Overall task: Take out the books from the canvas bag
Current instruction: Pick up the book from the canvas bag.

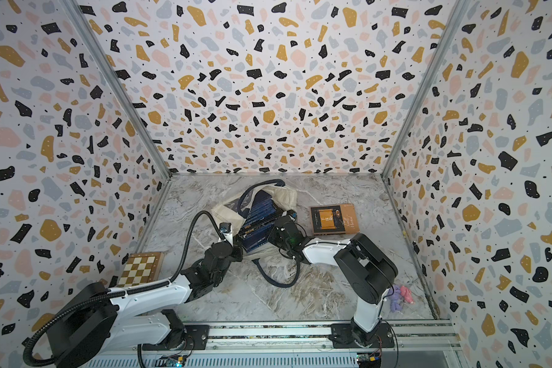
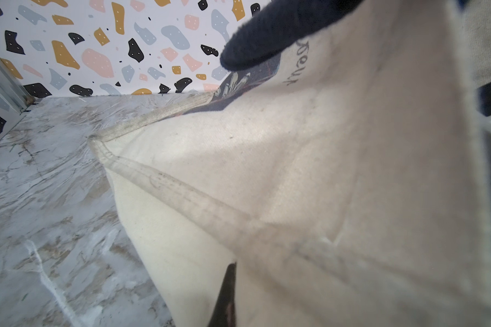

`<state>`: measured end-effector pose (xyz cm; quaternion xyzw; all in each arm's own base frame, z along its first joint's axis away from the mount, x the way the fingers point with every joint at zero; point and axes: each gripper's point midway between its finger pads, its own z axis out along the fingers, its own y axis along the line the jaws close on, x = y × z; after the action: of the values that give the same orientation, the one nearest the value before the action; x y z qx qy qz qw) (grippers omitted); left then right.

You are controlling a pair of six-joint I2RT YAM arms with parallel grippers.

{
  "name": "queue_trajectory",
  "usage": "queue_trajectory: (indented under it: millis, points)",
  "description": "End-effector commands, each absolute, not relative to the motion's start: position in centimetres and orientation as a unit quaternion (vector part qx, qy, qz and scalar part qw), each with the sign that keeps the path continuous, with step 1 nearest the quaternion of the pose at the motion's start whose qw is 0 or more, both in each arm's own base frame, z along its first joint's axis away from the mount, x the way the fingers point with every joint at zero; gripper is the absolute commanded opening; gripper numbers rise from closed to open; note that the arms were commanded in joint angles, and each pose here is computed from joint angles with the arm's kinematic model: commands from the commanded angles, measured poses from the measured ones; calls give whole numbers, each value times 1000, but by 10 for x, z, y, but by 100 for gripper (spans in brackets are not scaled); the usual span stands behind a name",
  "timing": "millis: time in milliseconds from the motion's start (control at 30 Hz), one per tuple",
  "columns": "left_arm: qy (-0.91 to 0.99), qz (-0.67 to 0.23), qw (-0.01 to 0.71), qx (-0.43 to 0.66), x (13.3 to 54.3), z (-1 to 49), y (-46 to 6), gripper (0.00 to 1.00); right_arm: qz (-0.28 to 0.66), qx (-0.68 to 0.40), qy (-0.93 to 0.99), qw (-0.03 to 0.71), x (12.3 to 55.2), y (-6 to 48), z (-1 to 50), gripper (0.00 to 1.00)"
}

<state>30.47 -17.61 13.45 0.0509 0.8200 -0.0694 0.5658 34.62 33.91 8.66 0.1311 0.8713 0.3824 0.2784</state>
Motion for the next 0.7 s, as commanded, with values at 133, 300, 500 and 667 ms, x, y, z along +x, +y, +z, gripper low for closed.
queue_trajectory:
  millis: [133, 300, 500, 667]
  points:
    - [807, -79, 584, 46, 309, 147, -179, 0, 404, 128, 862, 280, 356, 359, 92, 36]
    - [806, -78, 585, 46, 309, 148, -179, 0, 400, 115, 857, 304, 352, 359, 108, 23]
    - [807, -75, 584, 44, 310, 147, -178, 0, 407, 108, 850, 316, 341, 349, 124, 7]
    - [809, -71, 581, 43, 310, 146, -178, 0, 430, 90, 844, 308, 327, 349, 140, 2]
